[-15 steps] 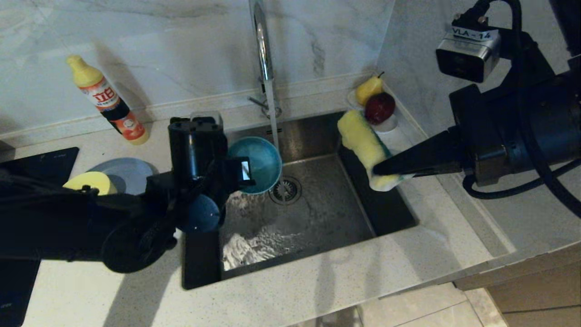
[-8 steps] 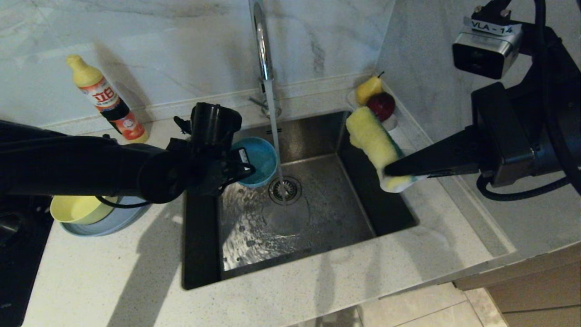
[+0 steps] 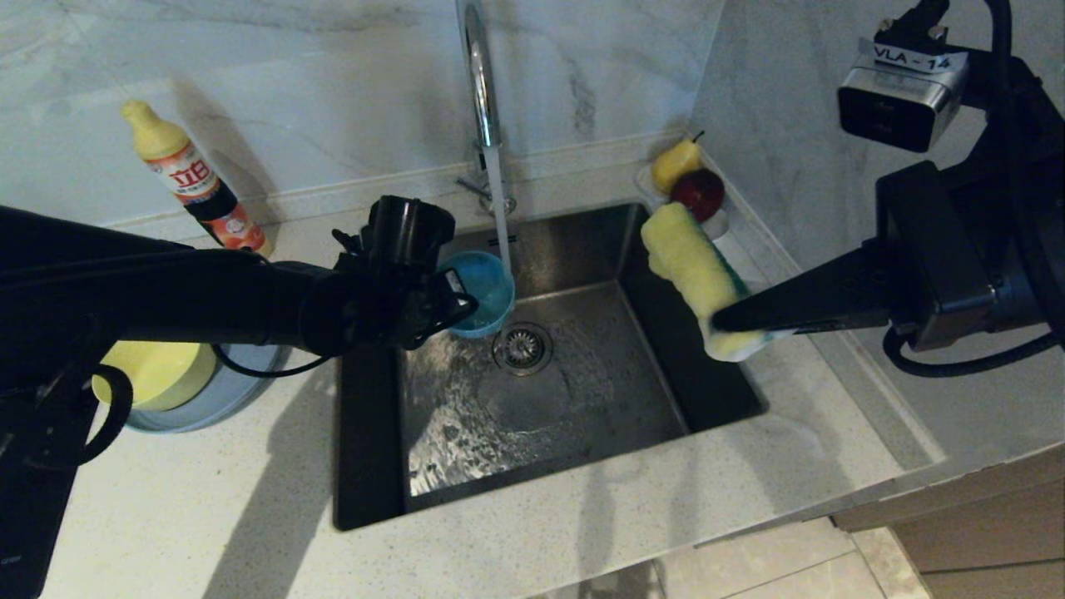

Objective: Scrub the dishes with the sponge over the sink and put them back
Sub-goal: Rinse the bowl

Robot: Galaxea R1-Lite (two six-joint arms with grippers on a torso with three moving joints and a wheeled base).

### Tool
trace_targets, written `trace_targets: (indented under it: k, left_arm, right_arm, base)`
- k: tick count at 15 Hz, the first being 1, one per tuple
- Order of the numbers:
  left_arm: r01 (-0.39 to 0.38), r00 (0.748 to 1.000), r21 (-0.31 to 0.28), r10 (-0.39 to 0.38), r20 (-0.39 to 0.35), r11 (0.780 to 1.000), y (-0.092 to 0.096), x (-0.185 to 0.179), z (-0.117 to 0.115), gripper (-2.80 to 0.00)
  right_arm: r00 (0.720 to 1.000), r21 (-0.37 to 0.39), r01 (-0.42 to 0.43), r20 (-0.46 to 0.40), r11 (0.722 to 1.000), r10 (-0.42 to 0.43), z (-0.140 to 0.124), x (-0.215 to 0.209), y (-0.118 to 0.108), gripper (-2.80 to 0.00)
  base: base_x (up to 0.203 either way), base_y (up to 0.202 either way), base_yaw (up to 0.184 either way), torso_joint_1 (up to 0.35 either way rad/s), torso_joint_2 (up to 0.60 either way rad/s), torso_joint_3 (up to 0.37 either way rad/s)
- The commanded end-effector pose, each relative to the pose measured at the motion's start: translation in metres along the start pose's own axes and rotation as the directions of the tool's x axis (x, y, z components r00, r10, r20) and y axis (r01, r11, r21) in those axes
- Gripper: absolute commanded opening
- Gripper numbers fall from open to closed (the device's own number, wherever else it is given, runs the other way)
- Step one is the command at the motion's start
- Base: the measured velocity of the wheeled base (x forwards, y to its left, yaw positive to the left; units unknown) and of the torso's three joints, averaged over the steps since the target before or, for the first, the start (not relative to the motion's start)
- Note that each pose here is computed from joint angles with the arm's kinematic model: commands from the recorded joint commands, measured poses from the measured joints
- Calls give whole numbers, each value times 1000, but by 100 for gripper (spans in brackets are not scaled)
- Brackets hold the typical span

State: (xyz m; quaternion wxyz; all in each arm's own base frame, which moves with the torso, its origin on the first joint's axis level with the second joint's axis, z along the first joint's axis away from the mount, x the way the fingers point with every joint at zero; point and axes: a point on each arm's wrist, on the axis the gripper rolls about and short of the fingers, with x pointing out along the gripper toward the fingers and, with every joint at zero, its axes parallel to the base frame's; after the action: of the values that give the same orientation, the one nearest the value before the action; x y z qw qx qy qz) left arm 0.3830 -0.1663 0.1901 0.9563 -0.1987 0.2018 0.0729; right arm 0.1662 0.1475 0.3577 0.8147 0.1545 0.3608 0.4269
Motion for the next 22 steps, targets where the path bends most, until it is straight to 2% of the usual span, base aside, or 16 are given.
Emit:
trace_targets:
  k: [1,2,7,9,13,17,22]
  left_arm:
    - [23,999,-51,-25,-28,998,-5,6,1,-280]
    - [37,998,-65,-41,-51,997,-5,6,0,-280]
    - [50,996,-76,-56,-75,996,-4,5,-1,-280]
    - [48,995,-114,-58,-84,992,-4,6,-1,-280]
    - [55,994,-145,-69,-88,988,-2,5,2,-280]
    - [-34,979,-77,18,-204,996,9,7,-14,-280]
    - [-41,980,-46,32,-196,998,16,-5,-7,-280]
  right_arm:
    - [1000,9,4,-15,1000,-4,-2,2,-2,-280]
    - [1000,10,7,-17,1000,-7,-2,3,-3,-280]
    - [1000,9,9,-8,1000,-8,-1,3,-4,-280]
    - [1000,12,8,-12,1000,-8,-1,4,-4,-280]
    - [1000,14,10,-15,1000,-10,-3,4,-5,-280]
    - [1000,14,10,-15,1000,-10,-3,4,-5,-280]
    - [1000,16,9,-22,1000,-9,-6,3,-6,-280]
  base:
    - [0,0,0,0,0,0]
    - [0,0,0,0,0,0]
    - [0,0,0,0,0,0]
    - [0,0,0,0,0,0]
    - [0,0,0,0,0,0]
    - [0,0,0,0,0,0]
    - [0,0,0,0,0,0]
